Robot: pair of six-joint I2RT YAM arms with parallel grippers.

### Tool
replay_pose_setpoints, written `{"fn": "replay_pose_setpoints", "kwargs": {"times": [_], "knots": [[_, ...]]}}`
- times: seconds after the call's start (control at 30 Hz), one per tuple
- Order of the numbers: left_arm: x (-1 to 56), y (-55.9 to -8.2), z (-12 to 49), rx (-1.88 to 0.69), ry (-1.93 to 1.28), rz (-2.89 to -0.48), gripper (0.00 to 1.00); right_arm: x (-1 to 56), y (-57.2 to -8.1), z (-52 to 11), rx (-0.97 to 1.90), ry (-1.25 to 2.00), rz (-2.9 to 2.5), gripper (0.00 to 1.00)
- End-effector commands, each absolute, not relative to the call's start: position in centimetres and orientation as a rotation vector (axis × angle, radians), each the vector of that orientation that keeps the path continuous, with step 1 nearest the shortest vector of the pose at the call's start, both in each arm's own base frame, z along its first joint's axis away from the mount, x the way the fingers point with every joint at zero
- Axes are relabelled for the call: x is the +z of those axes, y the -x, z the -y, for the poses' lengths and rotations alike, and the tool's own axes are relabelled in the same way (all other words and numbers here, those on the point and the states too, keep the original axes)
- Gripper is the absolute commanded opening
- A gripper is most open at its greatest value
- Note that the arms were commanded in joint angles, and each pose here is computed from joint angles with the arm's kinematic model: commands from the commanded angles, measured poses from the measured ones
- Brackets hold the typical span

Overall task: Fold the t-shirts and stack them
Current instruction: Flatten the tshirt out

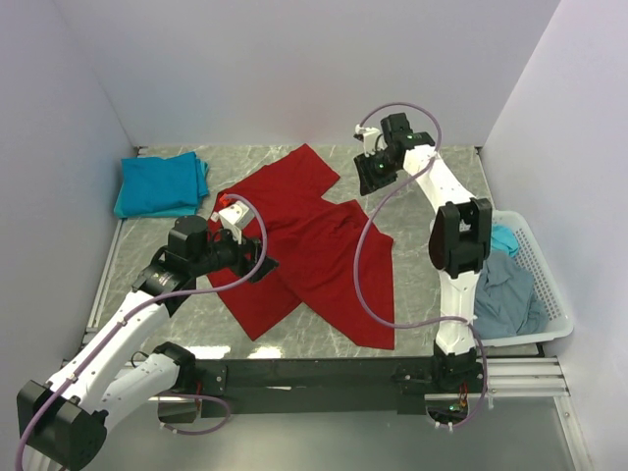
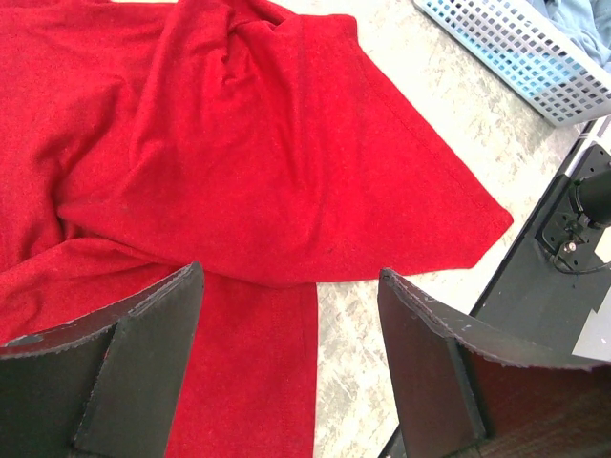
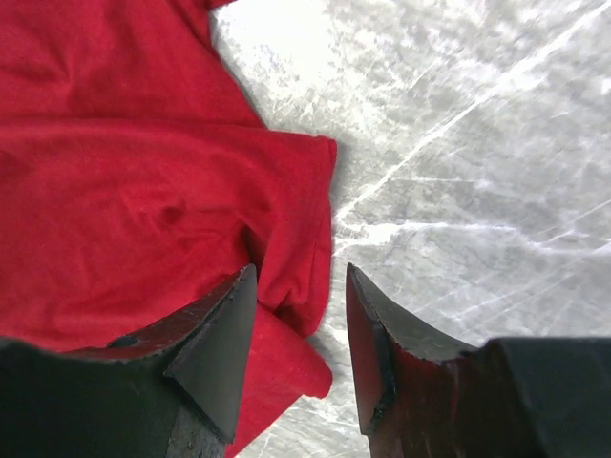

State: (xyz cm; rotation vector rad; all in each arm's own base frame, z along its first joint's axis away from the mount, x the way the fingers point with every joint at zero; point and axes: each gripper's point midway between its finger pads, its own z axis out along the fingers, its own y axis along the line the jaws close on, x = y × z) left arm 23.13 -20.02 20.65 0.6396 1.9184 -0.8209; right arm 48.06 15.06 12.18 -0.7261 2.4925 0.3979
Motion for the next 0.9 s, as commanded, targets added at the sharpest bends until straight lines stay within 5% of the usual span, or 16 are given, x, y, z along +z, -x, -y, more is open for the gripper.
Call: {"fn": "replay_pose_setpoints", "kwargs": {"times": [0.0,0.37,0.47,0.57,0.87], "knots": [[21.9,-23.3,20.3,-0.815,-0.664,-1.853,0.79,9.3,-47.2,-14.9,0.43,0.725,-2.58,0.5],[21.8,-23.4,20.3,-0.813,-0.664,-1.859,0.79,3.9,-44.8,-15.9,0.449,0.795,-2.711,0.47],[21.8,-23.4,20.3,-0.813,-0.664,-1.859,0.79,4.4,-44.9,-16.4,0.438,0.812,-2.692,0.3],[21.9,-23.4,20.3,-0.811,-0.663,-1.856,0.79,7.1,-46.2,-16.3,0.379,0.802,-2.619,0.0],[21.9,-23.4,20.3,-0.813,-0.664,-1.857,0.79,16.3,-46.6,-18.8,0.329,0.838,-2.37,0.0]]}}
